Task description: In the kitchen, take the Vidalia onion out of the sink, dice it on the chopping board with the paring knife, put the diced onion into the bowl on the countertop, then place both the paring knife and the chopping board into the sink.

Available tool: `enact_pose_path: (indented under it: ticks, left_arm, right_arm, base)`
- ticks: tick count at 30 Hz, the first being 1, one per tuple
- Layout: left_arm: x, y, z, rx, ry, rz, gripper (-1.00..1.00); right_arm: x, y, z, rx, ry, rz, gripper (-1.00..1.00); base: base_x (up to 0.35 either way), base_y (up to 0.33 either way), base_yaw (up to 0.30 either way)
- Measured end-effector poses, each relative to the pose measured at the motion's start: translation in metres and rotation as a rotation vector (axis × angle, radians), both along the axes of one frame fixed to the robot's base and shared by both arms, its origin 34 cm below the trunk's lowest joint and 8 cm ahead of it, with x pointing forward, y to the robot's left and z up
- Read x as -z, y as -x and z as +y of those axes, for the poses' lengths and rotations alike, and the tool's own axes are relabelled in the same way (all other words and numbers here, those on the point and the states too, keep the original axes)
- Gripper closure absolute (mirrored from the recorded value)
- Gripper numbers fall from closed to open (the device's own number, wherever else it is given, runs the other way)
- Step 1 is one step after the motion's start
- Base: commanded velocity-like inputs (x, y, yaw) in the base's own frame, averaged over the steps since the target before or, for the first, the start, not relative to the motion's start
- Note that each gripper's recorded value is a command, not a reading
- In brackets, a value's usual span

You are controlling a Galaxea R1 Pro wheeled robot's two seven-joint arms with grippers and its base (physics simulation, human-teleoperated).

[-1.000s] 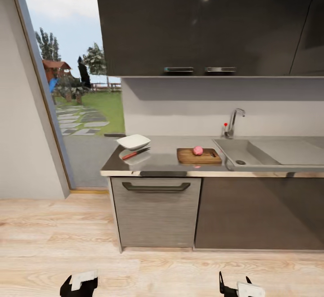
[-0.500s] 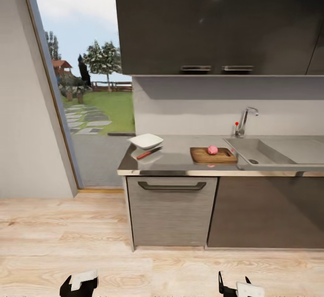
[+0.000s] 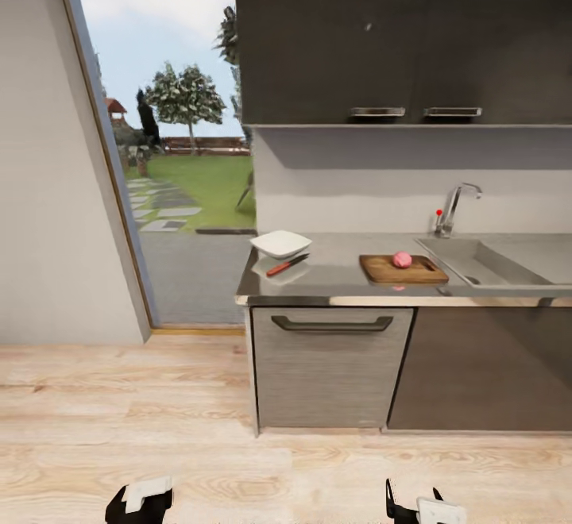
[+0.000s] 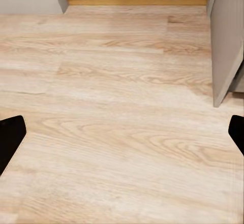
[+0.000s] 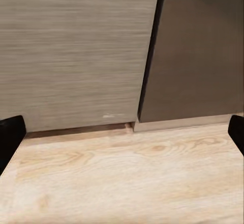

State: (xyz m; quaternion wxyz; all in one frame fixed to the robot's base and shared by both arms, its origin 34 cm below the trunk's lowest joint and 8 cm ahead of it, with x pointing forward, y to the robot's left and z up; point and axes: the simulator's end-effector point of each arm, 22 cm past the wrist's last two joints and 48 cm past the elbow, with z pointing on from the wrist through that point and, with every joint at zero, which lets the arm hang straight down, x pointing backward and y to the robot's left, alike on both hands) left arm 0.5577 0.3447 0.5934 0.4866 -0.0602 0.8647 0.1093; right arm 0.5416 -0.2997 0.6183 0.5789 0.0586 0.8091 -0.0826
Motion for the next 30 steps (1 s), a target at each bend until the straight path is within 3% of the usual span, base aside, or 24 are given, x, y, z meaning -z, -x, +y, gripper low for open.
enact_pose_path:
  ticks: [10,27,30]
  left_arm:
    - [0.007,0.004,0.0,0.001,0.0,0.017,-1.0]
    - [0.013,0.007,-0.001,0.001,0.001,0.032,-1.0]
    - [0.014,0.008,-0.003,0.003,0.004,0.037,-1.0]
  right_arm:
    - [0.006,0.003,0.0,0.0,0.0,0.016,-1.0]
    - [0.012,0.006,0.0,0.002,0.001,0.033,-1.0]
    - [0.01,0.005,-0.007,0.025,0.009,0.027,-1.0]
  base:
    - [0.064,0.199,0.0]
    - [0.041,0.012,0.0]
    - [0.0,0.0,0.0]
